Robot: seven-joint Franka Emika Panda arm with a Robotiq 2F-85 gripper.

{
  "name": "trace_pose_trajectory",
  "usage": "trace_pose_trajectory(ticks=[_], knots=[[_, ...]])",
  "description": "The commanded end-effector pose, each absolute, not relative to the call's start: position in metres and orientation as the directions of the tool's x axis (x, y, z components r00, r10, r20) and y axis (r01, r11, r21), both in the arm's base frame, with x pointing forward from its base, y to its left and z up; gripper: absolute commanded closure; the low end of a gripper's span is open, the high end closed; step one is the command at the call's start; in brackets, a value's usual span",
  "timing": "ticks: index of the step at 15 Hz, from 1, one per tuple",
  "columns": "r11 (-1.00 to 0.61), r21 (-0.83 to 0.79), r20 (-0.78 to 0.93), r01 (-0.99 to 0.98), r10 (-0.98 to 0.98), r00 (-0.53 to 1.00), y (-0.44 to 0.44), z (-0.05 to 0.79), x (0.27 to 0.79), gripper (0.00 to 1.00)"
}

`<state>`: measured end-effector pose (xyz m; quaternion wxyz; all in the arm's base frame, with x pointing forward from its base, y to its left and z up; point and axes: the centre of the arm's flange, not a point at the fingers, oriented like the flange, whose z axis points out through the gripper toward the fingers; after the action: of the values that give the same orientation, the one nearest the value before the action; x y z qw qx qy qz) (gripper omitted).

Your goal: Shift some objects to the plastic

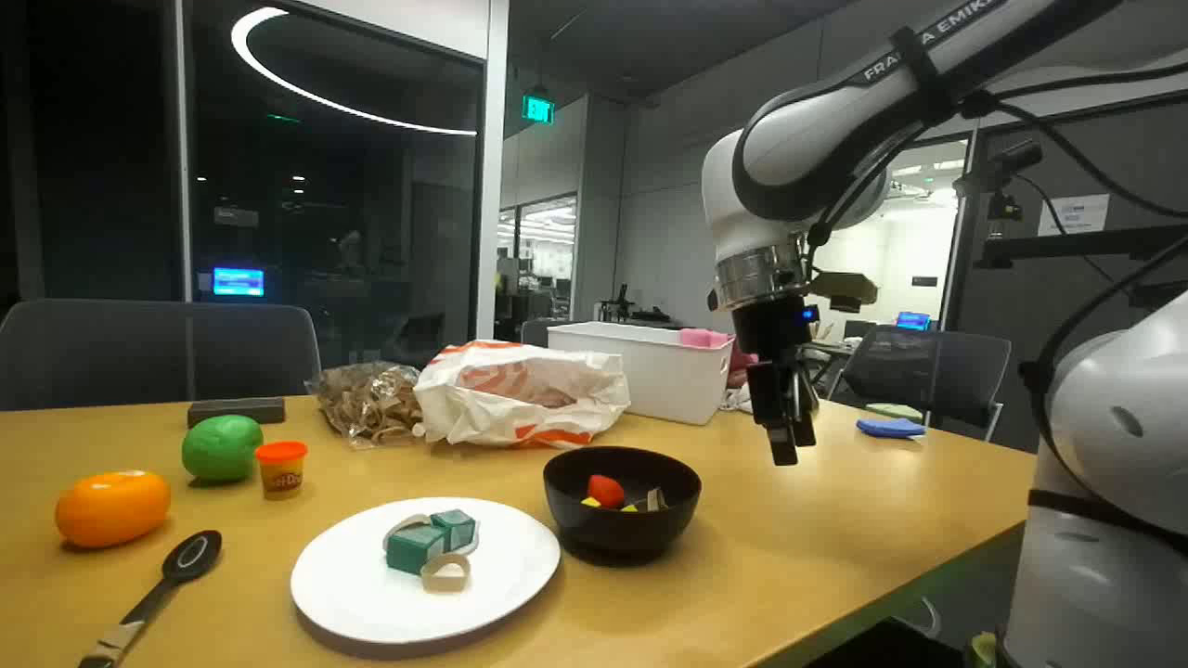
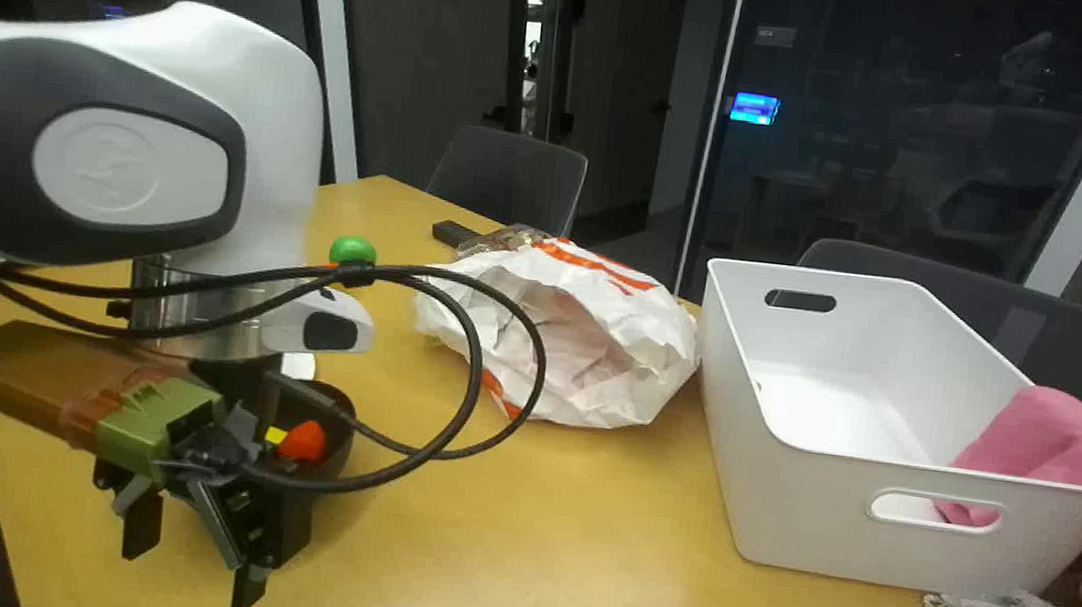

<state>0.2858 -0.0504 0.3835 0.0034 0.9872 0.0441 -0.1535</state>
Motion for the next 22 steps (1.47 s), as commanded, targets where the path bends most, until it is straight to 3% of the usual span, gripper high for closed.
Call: trace_pose_trajectory(ticks=[1,15,22], knots=[[-0.996,-0.007,-0.303,0.088,0.086,0.949,-0.050,0.383,0.286,0.00],[-0.996,-0.006,-0.302,0.088,0.086,0.949,-0.050,0.384,0.287,0.00],[-0.960,-0.052,-0.138,0.277,0.281,0.950,0.010,0.421,0.324,0.00]])
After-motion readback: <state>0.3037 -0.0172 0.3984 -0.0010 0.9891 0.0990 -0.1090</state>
